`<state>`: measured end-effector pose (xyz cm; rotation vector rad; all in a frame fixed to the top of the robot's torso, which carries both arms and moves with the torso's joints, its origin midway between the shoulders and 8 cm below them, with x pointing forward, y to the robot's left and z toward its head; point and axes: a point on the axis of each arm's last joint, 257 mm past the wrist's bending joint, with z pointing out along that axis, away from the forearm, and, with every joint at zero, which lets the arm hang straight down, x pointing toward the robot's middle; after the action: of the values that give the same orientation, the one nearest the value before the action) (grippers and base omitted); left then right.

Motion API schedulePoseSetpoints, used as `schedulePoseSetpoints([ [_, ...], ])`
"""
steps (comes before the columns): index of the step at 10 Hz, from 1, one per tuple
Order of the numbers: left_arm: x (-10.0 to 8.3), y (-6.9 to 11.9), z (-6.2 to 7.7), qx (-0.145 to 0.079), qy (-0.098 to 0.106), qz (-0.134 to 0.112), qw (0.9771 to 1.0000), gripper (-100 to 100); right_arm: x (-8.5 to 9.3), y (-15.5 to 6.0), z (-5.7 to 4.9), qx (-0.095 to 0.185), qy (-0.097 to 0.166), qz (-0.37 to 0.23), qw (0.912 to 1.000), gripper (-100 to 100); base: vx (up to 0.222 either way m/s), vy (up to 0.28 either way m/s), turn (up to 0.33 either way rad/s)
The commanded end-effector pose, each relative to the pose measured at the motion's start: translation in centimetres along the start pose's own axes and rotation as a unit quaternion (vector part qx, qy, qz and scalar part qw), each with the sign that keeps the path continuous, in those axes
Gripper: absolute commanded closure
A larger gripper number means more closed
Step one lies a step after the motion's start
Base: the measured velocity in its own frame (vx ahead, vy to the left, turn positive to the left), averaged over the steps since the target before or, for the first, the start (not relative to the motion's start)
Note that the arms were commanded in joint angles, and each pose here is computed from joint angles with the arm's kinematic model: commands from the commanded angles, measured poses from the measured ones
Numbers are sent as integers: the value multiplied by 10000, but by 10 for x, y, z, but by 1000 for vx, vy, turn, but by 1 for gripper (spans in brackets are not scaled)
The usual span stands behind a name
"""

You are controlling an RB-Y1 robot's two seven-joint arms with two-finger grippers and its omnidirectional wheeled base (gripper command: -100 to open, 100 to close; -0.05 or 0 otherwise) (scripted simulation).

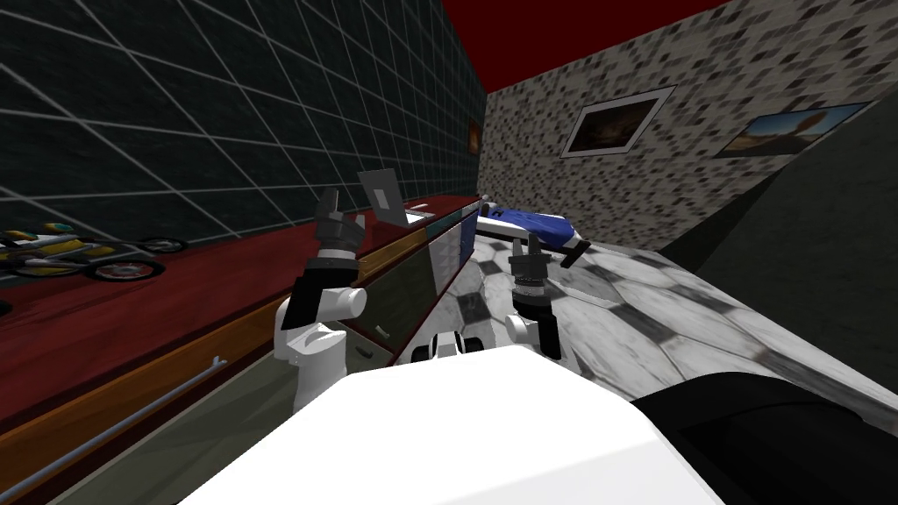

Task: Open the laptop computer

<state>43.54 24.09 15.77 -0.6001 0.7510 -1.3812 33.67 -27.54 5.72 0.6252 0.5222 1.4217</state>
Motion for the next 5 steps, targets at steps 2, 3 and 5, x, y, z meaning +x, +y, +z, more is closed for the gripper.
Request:
schedulePoseSetpoints([
  [2,-5,-8,15,-83,-73,-5,9999,-100,0,0,0,1,0,0,10000,0,68,-75,70],
  [3,-5,-3,15,-174,-83,-5,9998,-100,0,0,0,0,0,0,10000,0,33,-40,-9],
  [5,-10,-14,28,-137,-155,-9,9998,-100,0,0,0,0,0,0,10000,0,72,-93,65],
])
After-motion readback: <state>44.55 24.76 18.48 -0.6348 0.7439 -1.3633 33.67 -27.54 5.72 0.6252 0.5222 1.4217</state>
